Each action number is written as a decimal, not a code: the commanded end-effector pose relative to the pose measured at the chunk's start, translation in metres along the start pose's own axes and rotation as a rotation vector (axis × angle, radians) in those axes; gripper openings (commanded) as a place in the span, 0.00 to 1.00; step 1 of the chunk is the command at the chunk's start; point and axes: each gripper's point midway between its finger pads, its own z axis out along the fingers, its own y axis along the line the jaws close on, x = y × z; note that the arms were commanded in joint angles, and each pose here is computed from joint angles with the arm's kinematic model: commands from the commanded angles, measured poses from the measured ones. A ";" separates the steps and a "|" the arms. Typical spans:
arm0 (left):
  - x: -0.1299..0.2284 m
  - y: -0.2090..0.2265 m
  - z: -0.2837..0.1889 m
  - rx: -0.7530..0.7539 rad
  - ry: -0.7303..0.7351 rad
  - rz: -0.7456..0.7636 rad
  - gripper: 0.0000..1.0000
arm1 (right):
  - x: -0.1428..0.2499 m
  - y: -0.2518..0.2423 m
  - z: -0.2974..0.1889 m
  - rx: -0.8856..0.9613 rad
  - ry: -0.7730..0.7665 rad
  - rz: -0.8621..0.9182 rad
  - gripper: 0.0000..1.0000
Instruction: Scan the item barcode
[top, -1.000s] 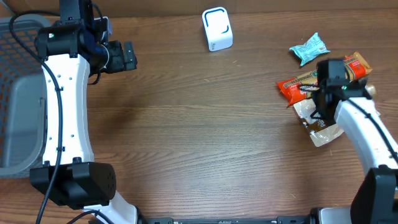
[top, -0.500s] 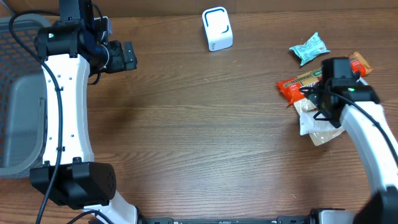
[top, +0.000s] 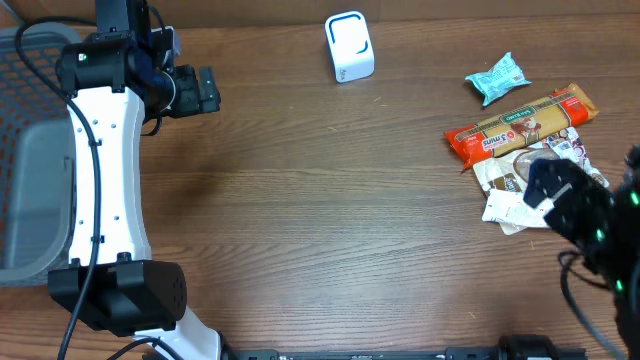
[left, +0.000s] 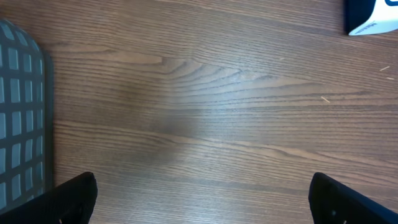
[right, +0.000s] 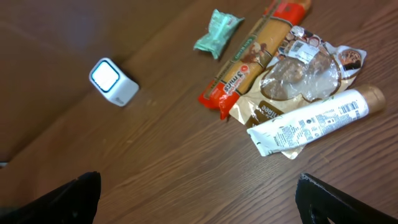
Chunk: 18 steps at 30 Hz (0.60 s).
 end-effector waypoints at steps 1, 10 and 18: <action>-0.003 -0.004 -0.004 0.004 -0.015 0.023 1.00 | 0.001 0.003 -0.017 -0.047 -0.034 -0.027 1.00; -0.003 -0.004 -0.004 0.004 -0.015 0.023 1.00 | 0.008 -0.006 -0.022 -0.016 -0.025 -0.028 1.00; -0.003 -0.004 -0.004 0.004 -0.016 0.023 1.00 | 0.002 -0.019 -0.016 0.016 -0.122 -0.043 1.00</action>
